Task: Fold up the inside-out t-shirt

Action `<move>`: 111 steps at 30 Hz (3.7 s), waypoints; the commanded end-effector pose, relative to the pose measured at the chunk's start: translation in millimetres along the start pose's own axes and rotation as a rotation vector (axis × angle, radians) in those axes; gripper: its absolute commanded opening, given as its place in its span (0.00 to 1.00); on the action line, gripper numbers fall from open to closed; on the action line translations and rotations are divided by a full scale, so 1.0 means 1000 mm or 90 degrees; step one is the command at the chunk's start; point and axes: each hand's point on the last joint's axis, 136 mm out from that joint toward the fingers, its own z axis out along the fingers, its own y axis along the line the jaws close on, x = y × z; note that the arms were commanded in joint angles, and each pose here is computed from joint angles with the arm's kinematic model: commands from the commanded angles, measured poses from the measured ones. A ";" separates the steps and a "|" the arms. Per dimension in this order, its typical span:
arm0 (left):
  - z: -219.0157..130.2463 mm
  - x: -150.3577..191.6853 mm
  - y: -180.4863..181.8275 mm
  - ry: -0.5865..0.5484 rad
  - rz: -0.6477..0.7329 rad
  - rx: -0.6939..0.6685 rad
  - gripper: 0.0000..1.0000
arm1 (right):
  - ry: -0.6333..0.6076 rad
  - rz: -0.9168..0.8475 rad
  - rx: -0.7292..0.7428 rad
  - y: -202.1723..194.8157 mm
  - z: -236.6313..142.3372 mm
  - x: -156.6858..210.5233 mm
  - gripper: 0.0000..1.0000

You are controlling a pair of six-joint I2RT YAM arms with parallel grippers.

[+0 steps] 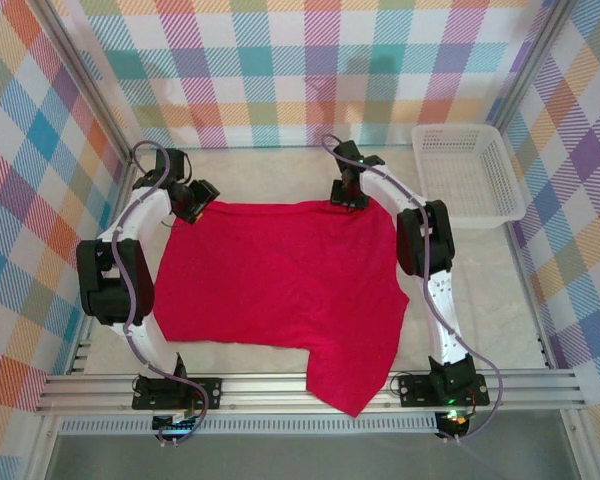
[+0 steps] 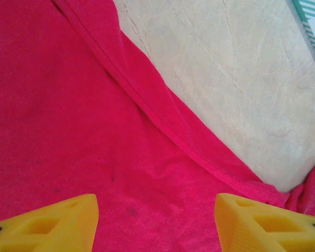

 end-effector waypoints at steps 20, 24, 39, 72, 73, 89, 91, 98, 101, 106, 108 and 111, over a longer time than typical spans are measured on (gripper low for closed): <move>-0.002 -0.002 0.003 -0.004 0.000 0.005 0.60 | -0.115 0.048 -0.075 0.019 -0.068 -0.043 0.00; 0.004 0.001 0.007 0.004 -0.004 -0.002 0.59 | -0.163 0.032 -0.076 0.029 -0.069 -0.074 0.00; 0.024 0.023 0.048 0.034 0.001 -0.097 0.62 | -0.139 0.035 -0.064 0.033 -0.085 -0.077 0.74; 0.133 -0.083 0.067 -0.007 -0.127 -0.127 0.62 | -0.079 0.225 -0.134 -0.040 0.037 -0.117 0.68; 0.120 -0.085 0.067 -0.022 -0.123 -0.131 0.63 | -0.092 0.209 -0.148 -0.034 0.019 -0.124 0.69; 0.003 0.012 0.085 0.002 -0.084 -0.072 0.67 | 0.012 0.124 -0.121 0.001 -0.080 0.035 0.74; 0.009 0.017 0.096 0.010 -0.091 -0.085 0.68 | 0.016 0.142 -0.091 -0.018 -0.067 0.049 0.76; 0.021 0.016 0.151 -0.002 -0.151 -0.163 0.68 | 0.054 0.161 0.007 -0.076 -0.014 0.045 0.76; 0.034 0.022 0.172 0.009 -0.184 -0.173 0.67 | 0.071 0.154 0.025 -0.089 0.009 0.028 0.75; 0.029 0.027 0.178 0.003 -0.190 -0.180 0.67 | 0.087 0.124 0.044 -0.096 0.029 -0.003 0.75; 0.012 0.028 0.174 -0.012 -0.185 -0.179 0.67 | 0.081 0.113 0.034 -0.090 0.019 -0.014 0.75; -0.028 0.037 0.177 -0.056 -0.179 -0.190 0.67 | 0.068 0.106 -0.023 -0.068 -0.014 -0.017 0.75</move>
